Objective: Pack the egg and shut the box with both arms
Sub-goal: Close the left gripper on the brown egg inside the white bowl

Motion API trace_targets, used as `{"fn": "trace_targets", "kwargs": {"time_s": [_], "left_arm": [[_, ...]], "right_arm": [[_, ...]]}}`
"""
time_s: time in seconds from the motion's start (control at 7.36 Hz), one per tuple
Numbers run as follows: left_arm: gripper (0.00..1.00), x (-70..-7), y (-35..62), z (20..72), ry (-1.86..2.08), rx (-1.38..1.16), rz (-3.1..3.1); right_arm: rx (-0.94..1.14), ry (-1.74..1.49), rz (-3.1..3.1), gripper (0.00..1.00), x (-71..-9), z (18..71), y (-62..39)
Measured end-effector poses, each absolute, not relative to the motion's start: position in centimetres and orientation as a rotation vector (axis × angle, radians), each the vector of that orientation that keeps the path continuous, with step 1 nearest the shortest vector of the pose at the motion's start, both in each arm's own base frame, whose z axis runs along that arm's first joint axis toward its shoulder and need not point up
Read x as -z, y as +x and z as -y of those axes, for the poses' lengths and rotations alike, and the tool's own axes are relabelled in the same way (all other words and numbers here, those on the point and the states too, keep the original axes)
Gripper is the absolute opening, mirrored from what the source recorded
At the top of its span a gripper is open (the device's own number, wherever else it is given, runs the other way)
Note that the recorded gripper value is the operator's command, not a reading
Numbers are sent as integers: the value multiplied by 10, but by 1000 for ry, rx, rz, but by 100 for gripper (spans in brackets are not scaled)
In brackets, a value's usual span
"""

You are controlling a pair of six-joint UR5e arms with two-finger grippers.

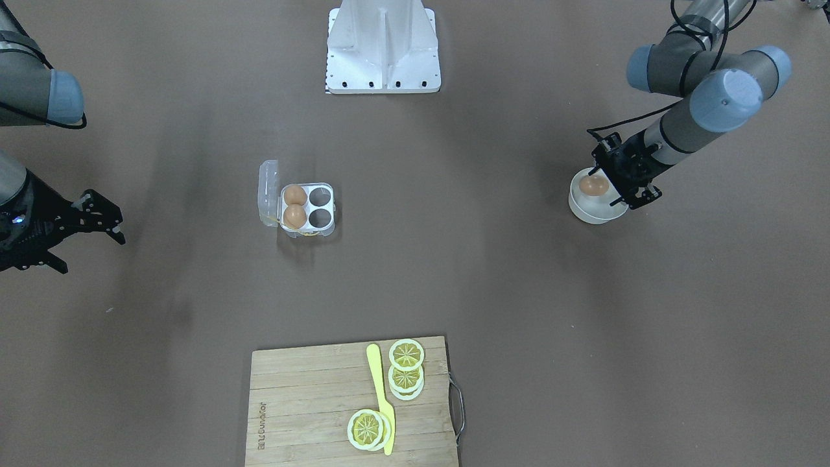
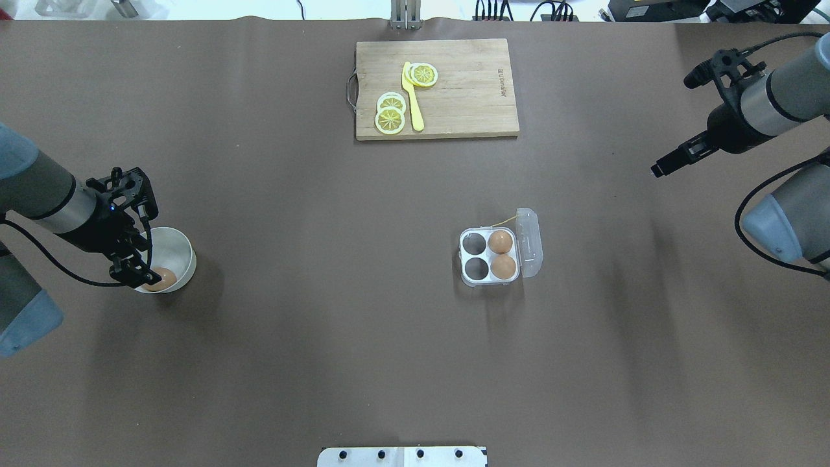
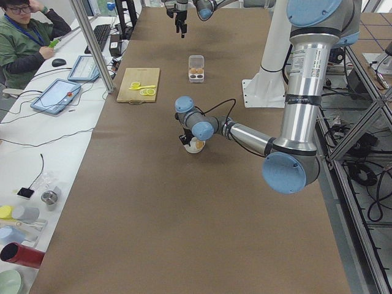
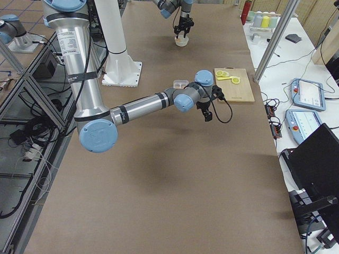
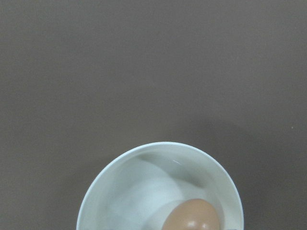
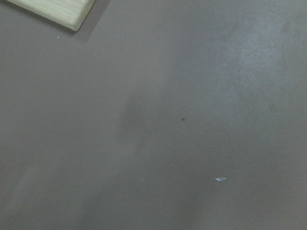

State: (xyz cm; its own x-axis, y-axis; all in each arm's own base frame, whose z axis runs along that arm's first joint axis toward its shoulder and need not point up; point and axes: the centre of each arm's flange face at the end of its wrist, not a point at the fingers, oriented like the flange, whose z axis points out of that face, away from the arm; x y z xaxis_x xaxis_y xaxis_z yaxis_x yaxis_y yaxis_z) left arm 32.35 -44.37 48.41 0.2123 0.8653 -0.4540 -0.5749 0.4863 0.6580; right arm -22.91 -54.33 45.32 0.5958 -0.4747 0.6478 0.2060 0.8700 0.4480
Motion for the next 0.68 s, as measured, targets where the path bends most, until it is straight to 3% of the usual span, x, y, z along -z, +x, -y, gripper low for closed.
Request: {"fn": "trace_targets", "kwargs": {"time_s": [0.68], "left_arm": [[77, -492, 336, 441, 367, -1048, -886]], "right_arm": [[402, 349, 835, 100, -454, 544, -230]]}}
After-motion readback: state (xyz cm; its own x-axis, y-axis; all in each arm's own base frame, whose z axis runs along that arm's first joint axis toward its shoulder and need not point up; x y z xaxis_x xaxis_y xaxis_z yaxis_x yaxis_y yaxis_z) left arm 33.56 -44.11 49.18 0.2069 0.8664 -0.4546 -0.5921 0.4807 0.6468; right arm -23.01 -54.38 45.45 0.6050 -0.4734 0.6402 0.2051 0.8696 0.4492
